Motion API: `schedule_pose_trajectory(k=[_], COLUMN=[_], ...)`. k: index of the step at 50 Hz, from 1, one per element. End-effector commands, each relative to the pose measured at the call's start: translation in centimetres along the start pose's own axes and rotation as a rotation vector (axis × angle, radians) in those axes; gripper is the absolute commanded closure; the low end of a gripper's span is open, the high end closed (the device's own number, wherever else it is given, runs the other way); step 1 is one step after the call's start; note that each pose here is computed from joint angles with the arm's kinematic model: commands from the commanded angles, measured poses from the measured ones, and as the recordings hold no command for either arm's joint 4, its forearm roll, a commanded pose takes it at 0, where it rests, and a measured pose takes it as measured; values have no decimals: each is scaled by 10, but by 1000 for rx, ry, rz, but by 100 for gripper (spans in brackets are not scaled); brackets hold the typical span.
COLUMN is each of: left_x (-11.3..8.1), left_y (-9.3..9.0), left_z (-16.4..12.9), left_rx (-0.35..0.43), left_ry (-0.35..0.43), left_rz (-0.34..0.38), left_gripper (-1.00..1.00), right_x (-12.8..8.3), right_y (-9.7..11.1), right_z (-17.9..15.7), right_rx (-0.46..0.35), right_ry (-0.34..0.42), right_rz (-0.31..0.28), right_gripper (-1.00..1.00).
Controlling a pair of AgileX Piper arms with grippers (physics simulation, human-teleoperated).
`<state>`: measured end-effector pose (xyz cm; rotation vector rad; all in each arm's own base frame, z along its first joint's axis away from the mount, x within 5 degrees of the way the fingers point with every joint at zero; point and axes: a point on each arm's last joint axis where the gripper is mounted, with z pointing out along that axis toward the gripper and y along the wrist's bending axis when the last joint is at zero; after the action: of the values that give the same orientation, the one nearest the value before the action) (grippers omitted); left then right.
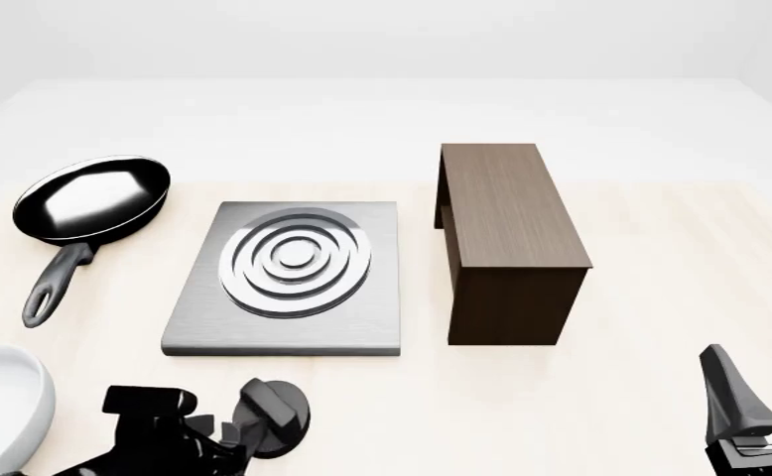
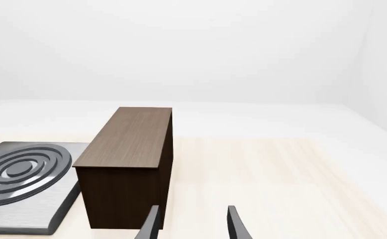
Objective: Turn on the stove.
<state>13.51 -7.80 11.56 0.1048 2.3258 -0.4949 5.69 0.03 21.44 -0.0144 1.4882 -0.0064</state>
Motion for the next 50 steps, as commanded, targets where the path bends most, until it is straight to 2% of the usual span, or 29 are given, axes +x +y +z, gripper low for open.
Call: schedule_pose_trajectory(k=[1, 10, 23, 37, 41, 46, 50], left_x=[-5, -5, -4, -6, -11, -33, -47], left_y=[-7, -12, -4, -3, -2, 0, -2], left_z=[5, 6, -7, -42, -53, -91, -112], left_rx=[22, 41, 13, 16, 2, -56, -84], left_ry=[0, 7, -4, -27, -50, -147, -197], left_rz=[2, 15, 22, 59, 66, 109, 84], left_gripper=[-100, -100, -100, -100, -100, -100, -100], right_x=[0, 0, 0, 0, 0, 0, 0], right_y=[0, 0, 0, 0, 0, 0, 0], right_z=[0, 0, 0, 0, 0, 0, 0], right_rx=[4, 4, 4, 4, 4, 4, 4], right_ry=[-1, -1, -1, -1, -1, -2, -1], right_rz=[13, 12, 12, 13, 13, 12, 13], right_gripper=[-100, -100, -100, -100, -100, -100, -100])
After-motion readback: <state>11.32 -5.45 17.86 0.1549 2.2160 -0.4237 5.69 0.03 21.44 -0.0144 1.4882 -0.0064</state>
